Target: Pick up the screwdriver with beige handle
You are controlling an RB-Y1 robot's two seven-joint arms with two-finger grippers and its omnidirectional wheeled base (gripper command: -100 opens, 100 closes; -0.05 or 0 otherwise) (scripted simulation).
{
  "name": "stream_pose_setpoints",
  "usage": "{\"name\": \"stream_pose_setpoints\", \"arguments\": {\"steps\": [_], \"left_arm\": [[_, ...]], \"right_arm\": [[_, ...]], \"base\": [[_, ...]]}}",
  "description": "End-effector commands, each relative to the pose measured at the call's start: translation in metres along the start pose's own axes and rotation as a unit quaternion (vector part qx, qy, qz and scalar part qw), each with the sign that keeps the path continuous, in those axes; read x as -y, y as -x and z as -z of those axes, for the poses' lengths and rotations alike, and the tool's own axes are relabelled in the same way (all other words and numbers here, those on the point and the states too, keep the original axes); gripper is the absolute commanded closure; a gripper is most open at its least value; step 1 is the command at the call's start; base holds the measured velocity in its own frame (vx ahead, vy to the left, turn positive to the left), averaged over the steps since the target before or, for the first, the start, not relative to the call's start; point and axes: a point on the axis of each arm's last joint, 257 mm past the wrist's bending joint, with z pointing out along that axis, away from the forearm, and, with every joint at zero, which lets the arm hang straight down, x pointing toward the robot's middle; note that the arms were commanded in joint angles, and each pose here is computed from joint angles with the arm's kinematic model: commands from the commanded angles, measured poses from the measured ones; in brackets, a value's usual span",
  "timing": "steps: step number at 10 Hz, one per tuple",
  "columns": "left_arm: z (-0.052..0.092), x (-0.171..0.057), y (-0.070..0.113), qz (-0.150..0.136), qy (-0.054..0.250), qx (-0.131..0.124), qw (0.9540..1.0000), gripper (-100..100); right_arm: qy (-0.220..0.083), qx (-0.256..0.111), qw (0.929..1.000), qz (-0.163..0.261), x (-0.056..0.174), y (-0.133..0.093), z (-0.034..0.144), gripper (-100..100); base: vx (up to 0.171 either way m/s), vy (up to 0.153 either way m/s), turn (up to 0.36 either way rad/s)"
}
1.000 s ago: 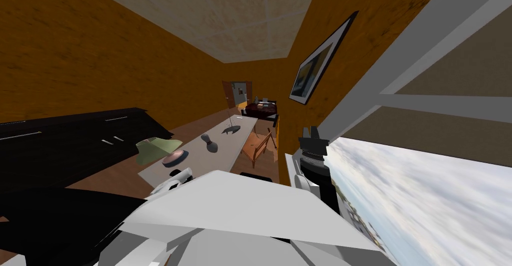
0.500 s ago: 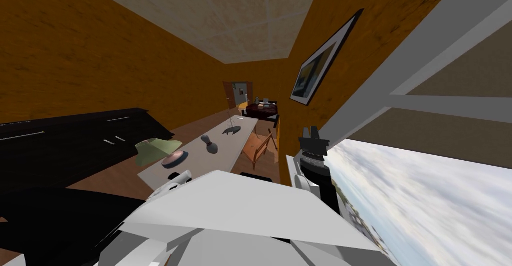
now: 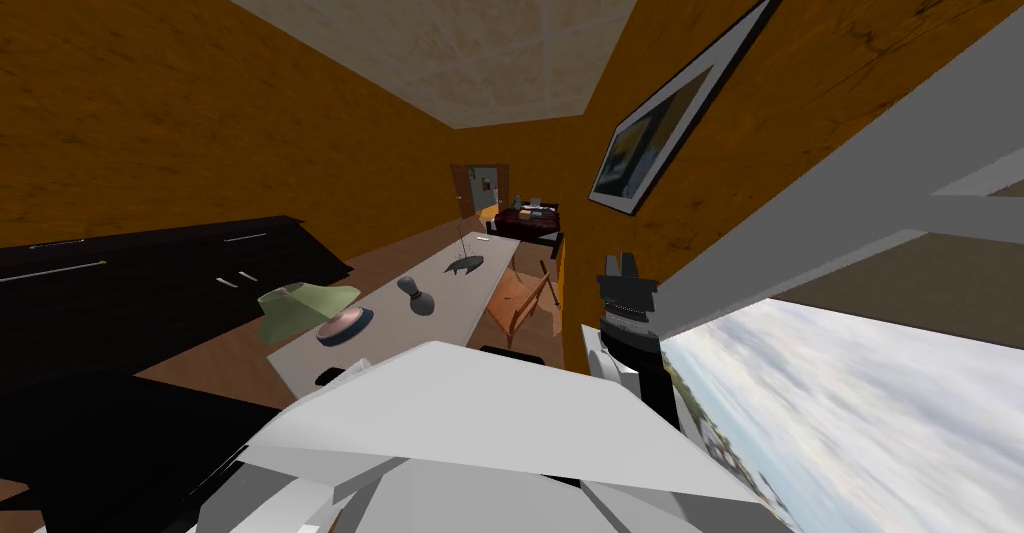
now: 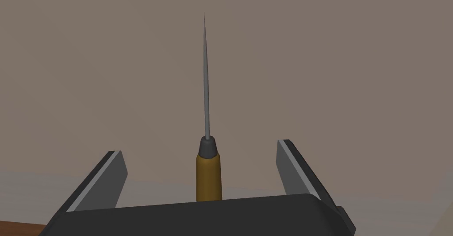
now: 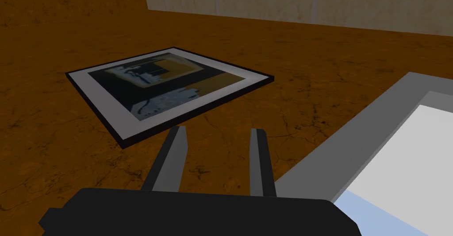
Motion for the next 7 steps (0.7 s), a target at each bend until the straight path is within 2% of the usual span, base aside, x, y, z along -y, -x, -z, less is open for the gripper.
{"name": "stream_pose_setpoints", "arguments": {"steps": [1,3,4,5,6,7], "left_arm": [[-0.003,-0.004,0.011,-0.005,-0.001,0.000,1.0000,-100],[-0.006,-0.013,0.031,-0.010,-0.003,0.000,0.9999,-100],[-0.006,-0.013,0.031,-0.010,-0.003,0.000,0.9999,-100],[-0.007,-0.017,0.041,-0.013,-0.005,0.001,0.9999,-100],[-0.007,-0.015,0.035,-0.010,-0.004,0.000,0.9999,-100],[-0.008,-0.015,0.035,-0.012,-0.005,-0.001,0.9999,100]], "right_arm": [[0.000,0.000,1.0000,0.000,0.000,0.000,0.000,0],[0.000,0.000,1.0000,0.000,0.000,0.000,0.000,0],[0.000,0.000,1.0000,0.000,0.000,0.000,0.000,0],[0.000,0.000,1.0000,0.000,0.000,0.000,0.000,0],[0.000,0.000,1.0000,0.000,0.000,0.000,0.000,0],[0.000,0.000,1.0000,0.000,0.000,0.000,0.000,0]], "base": [[0.076,0.014,0.044],[0.094,0.036,0.058],[-0.009,0.003,-0.008],[0.000,-0.006,0.016],[0.000,0.000,0.000],[0.000,0.000,0.000]]}}
